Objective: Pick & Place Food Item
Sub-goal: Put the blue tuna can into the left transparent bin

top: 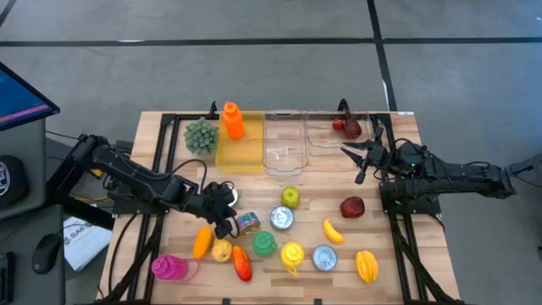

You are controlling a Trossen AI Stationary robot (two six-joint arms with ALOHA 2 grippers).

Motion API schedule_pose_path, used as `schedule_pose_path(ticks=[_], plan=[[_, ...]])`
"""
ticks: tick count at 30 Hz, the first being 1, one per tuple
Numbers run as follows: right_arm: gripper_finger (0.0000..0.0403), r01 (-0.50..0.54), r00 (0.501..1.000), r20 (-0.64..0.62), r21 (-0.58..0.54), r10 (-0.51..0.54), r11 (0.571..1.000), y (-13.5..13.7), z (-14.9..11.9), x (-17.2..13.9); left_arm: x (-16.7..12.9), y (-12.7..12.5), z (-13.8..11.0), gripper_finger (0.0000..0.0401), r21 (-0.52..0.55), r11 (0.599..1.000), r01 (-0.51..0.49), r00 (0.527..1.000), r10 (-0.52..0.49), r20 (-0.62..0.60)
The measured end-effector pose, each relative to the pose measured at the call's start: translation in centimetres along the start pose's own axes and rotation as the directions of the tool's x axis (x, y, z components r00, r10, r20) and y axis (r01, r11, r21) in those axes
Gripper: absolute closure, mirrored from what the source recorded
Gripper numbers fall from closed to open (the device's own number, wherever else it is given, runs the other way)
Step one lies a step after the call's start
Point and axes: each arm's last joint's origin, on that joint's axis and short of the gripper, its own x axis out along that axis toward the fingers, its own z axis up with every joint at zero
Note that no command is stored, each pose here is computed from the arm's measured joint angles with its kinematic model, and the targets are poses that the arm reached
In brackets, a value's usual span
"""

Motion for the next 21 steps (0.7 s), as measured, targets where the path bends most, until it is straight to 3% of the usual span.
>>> schedule_pose_path(ticks=[5, 10, 21], plan=[[0.0327, 0.0, 1.0, 0.0, 0.025, 0.0, 1.0, 0.0, 0.0, 0.0, 0.03, 0.02, 0.06, 0.0391, -0.003, 1.0, 0.014, 1.0, -0.014, -0.011], [0.0327, 0.0, 1.0, 0.0, 0.026, 0.0, 1.0, 0.0, 0.0, 0.0, 0.08, 0.13, 0.17, 0.0356, -0.008, 1.0, 0.01, 1.0, -0.011, -0.009], [0.0327, 0.0, 1.0, 0.0, 0.023, 0.0, 1.0, 0.0, 0.0, 0.0, 0.09, 0.14, 0.15, 0.0203, -0.006, 1.0, 0.013, 1.0, -0.013, -0.012]])
